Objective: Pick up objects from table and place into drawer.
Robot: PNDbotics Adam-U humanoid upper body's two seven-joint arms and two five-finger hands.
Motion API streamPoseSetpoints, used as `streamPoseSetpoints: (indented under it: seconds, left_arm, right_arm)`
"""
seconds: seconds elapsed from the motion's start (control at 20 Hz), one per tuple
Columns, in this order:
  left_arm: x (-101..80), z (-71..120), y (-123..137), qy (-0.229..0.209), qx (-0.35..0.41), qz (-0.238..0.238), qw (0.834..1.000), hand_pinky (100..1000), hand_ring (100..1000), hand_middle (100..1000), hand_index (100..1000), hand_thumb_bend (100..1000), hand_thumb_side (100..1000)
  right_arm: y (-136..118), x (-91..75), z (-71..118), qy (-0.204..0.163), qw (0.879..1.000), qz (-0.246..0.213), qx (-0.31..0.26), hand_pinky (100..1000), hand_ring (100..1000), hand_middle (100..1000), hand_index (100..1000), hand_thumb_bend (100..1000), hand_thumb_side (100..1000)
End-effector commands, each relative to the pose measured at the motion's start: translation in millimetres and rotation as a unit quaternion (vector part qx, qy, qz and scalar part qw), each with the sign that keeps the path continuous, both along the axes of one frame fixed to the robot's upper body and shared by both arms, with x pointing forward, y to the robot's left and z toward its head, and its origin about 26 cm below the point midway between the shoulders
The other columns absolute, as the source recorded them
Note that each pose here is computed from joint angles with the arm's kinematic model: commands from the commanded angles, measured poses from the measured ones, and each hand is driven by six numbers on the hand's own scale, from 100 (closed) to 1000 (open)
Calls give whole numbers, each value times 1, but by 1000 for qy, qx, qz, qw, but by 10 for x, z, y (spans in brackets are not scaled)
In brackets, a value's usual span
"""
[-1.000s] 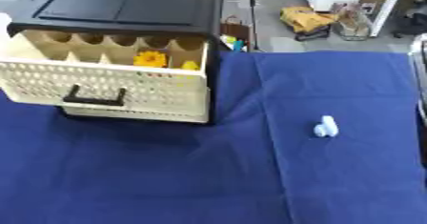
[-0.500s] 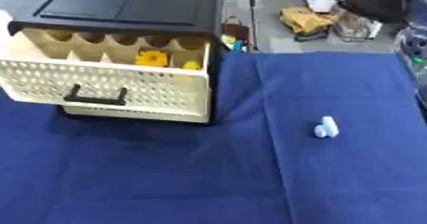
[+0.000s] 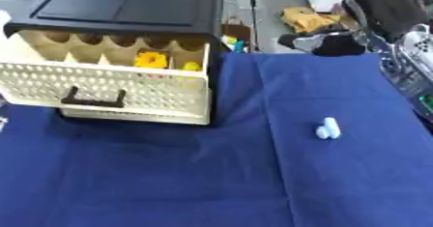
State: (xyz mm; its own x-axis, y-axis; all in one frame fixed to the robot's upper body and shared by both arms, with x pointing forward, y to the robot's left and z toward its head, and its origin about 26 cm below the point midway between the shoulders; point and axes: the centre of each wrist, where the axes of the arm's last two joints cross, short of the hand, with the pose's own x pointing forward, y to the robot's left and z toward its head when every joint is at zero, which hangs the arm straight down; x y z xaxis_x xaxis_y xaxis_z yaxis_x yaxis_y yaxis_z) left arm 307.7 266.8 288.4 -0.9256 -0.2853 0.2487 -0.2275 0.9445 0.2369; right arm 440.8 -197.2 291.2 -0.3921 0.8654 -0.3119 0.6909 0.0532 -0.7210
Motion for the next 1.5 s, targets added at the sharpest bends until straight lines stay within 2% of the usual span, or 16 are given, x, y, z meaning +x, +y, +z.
streamPoseSetpoints:
  seconds: [0.05,0.3,0.75,0.85,0.9,0.95,1.05,1.25,1.5]
  left_arm:
    - [-15,22,-21,-6,0,6,1000,647,760,766,939,321,1000]
    - [-12,-5,-35,-1,-3,9,1000,645,759,764,933,320,1000]
    - [-8,-52,-54,11,-7,11,1000,644,758,763,928,313,1000]
    - [-8,-56,-58,12,-7,10,1000,645,758,763,928,314,1000]
    - [-8,-57,-58,12,-7,10,1000,645,758,763,928,314,1000]
    - [-8,-58,-59,12,-7,10,1000,646,758,763,927,314,1000]
    - [-7,-60,-59,13,-8,10,1000,646,758,762,927,314,1000]
    - [-7,-67,-62,15,-10,11,1000,645,757,762,926,308,1000]
    - [-6,-75,-66,18,-11,11,1000,644,756,761,923,305,1000]
  right_arm:
    - [-189,99,58,37,999,-33,5,894,971,771,972,869,606]
    - [-394,261,-66,119,991,-60,18,895,976,777,961,874,560]
    - [-710,498,-292,260,960,-83,53,906,1000,719,955,894,352]
    - [-775,539,-349,290,951,-84,63,910,1000,714,959,864,297]
    - [-806,557,-372,303,947,-84,66,910,1000,714,959,864,297]
    - [-834,575,-399,316,943,-83,68,912,1000,717,964,801,237]
    - [-890,610,-449,341,934,-83,65,910,1000,723,967,657,282]
    - [-990,639,-499,374,923,-81,45,907,1000,723,962,634,274]
    - [-1146,628,-550,410,908,-80,29,906,1000,712,952,670,265]
